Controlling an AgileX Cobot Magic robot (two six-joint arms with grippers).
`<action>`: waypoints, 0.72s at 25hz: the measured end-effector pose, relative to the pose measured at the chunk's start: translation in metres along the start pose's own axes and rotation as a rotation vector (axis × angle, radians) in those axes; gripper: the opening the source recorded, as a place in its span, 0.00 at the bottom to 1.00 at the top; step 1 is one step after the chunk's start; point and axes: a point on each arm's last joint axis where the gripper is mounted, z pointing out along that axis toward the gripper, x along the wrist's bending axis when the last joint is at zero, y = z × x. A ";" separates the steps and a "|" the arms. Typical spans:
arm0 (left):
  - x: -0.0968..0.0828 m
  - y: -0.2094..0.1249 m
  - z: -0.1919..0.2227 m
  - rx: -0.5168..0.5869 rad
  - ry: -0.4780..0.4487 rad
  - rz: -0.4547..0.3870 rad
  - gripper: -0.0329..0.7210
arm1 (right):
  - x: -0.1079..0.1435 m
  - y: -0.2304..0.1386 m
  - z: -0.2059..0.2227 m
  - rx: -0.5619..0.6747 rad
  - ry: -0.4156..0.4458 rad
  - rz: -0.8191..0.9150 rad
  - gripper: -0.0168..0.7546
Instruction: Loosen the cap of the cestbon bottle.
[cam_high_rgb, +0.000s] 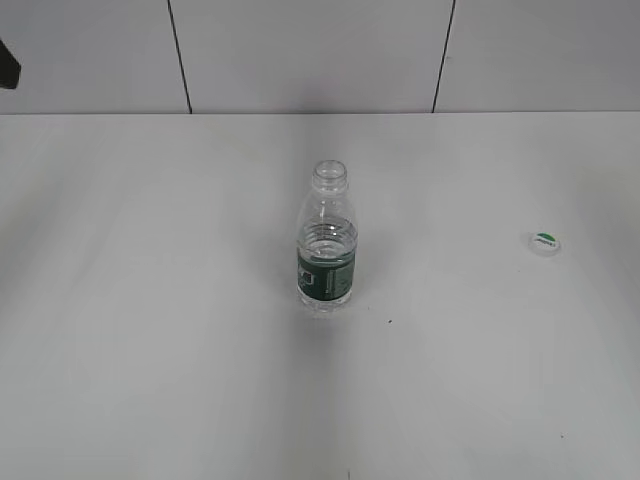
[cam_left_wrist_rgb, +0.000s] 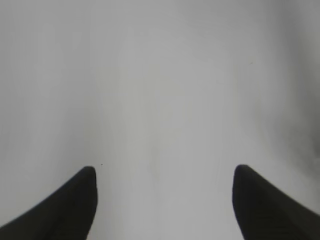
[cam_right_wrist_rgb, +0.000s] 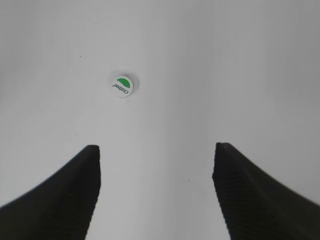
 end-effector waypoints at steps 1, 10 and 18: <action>-0.001 -0.001 -0.008 -0.011 0.001 0.003 0.71 | 0.001 -0.002 -0.007 -0.008 0.001 0.001 0.72; -0.008 -0.021 -0.090 -0.146 0.018 0.032 0.71 | 0.008 -0.025 -0.075 -0.110 -0.010 -0.006 0.72; -0.013 -0.078 -0.129 -0.223 0.024 0.041 0.71 | 0.017 -0.063 -0.119 -0.210 -0.003 -0.004 0.72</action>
